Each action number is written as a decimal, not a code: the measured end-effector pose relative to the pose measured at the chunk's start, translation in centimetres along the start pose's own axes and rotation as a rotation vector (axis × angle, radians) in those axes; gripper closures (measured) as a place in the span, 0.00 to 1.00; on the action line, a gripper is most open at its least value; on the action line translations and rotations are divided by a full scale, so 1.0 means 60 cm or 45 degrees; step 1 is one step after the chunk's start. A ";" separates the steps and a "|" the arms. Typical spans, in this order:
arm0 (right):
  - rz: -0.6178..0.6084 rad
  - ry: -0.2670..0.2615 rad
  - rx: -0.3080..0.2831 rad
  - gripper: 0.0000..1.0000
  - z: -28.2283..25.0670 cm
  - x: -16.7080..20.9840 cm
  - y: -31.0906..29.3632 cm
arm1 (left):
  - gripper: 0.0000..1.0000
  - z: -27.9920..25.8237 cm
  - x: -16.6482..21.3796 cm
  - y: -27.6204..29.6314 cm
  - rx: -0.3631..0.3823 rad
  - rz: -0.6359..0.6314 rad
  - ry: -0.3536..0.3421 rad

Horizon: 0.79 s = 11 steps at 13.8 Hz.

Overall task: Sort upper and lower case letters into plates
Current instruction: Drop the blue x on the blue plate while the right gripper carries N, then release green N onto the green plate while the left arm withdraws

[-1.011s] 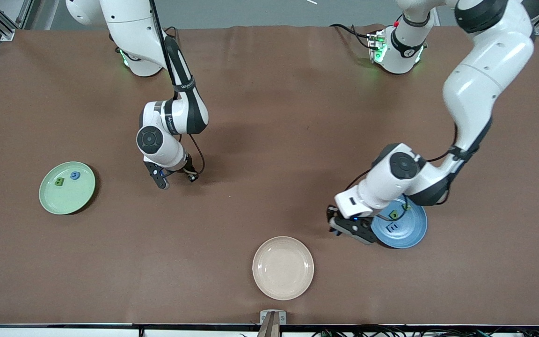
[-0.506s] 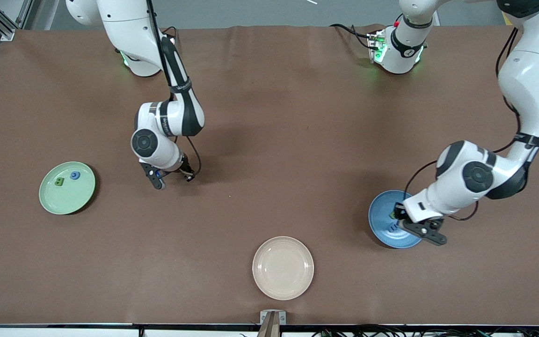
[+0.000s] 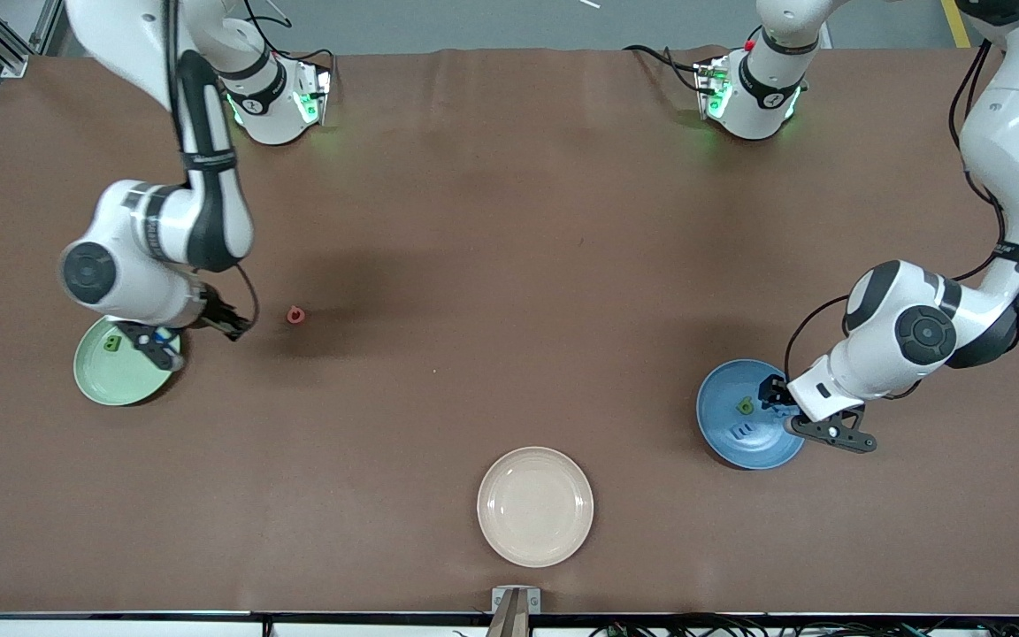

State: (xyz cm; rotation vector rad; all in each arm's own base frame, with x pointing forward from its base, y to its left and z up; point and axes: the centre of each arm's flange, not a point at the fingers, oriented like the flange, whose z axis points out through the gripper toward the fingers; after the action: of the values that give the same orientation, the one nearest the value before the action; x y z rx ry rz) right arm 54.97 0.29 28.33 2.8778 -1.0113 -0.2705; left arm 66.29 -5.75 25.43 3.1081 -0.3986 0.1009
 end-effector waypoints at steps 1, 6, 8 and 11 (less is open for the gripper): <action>-0.048 0.000 0.006 0.67 0.000 0.027 0.037 | 0.03 -0.036 0.002 0.010 0.043 -0.041 -0.019; -0.256 0.066 0.024 0.67 0.020 0.143 0.207 | 0.00 -0.257 0.000 0.086 0.300 -0.108 0.027; -0.306 0.093 0.025 0.67 0.049 0.166 0.230 | 0.00 -0.329 -0.007 0.094 0.343 -0.166 -0.038; -0.335 0.104 0.044 0.67 0.104 0.183 0.225 | 0.00 -0.428 -0.011 0.068 0.335 -0.267 -0.122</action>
State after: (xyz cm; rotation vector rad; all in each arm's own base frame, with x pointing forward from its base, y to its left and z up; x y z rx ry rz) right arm 53.93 -17.22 22.47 3.0230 -0.6297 -0.1508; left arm 63.02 -9.14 51.01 3.4004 -0.0613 0.0022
